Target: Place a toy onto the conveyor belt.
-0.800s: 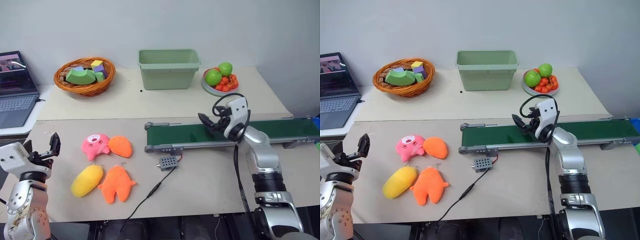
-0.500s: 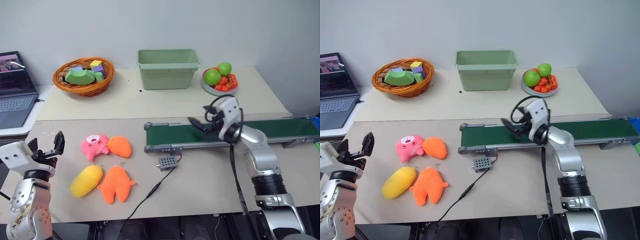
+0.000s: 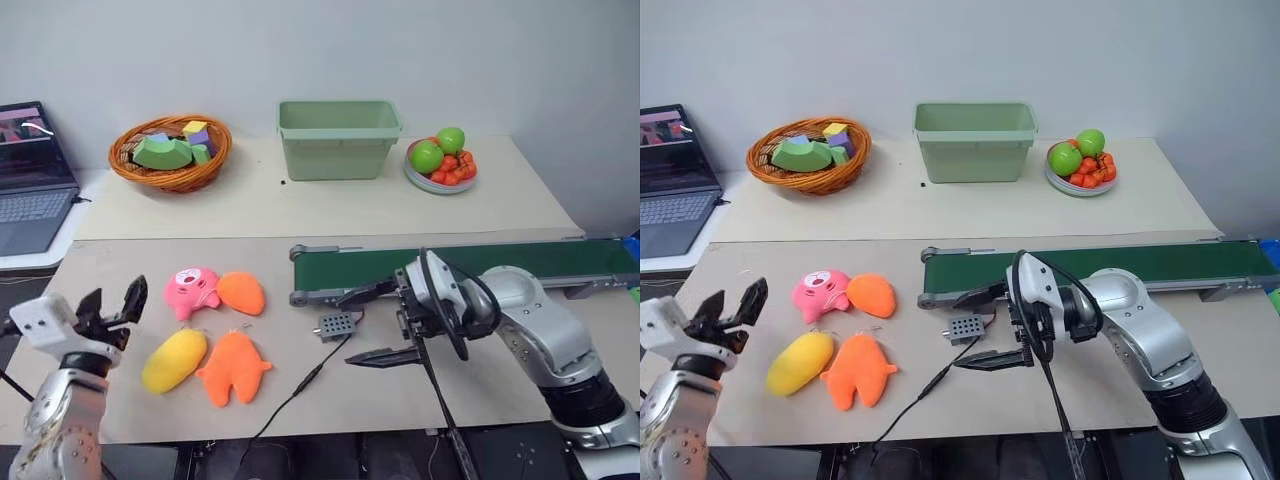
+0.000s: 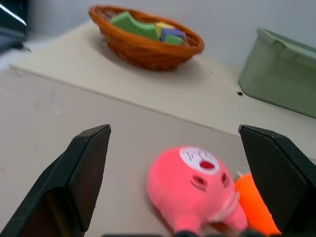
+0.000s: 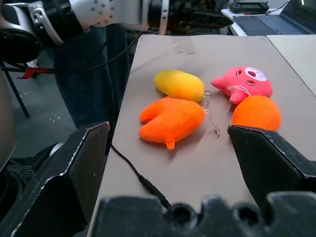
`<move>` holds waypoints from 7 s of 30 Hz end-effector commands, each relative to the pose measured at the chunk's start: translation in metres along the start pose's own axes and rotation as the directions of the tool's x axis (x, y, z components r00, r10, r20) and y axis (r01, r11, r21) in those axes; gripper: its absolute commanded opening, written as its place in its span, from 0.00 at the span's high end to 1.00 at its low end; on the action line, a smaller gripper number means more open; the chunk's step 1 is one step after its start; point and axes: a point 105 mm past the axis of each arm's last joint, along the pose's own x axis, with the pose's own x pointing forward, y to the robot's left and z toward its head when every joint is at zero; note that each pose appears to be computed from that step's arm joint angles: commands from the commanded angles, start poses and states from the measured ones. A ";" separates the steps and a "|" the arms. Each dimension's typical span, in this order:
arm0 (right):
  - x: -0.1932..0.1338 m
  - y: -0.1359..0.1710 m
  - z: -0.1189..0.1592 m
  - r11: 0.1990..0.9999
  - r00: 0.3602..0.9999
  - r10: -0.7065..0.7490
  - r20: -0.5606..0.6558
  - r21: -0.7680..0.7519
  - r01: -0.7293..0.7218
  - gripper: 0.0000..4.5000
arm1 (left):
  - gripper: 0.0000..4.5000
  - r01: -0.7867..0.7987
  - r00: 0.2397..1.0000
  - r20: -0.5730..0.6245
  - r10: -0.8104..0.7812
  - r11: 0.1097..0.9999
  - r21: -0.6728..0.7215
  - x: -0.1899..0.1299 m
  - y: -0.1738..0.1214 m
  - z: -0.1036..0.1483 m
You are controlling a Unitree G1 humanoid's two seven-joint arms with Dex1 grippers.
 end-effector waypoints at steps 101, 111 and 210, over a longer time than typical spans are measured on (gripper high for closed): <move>-0.005 -0.020 -0.003 0.958 0.956 -0.286 0.066 0.018 0.285 0.00 | 0.52 -0.092 0.545 -0.339 -0.767 -0.457 0.885 0.093 -0.210 -0.065; -0.005 -0.022 -0.002 0.957 0.954 -0.291 0.072 0.015 0.291 0.00 | 0.01 -0.063 0.556 -0.348 -0.755 -0.455 0.888 0.094 -0.205 -0.065; -0.028 -0.038 -0.019 0.931 0.931 -0.366 -0.012 0.002 0.366 0.00 | 0.01 0.932 0.350 -0.507 -0.788 0.235 0.277 0.071 -0.180 -0.017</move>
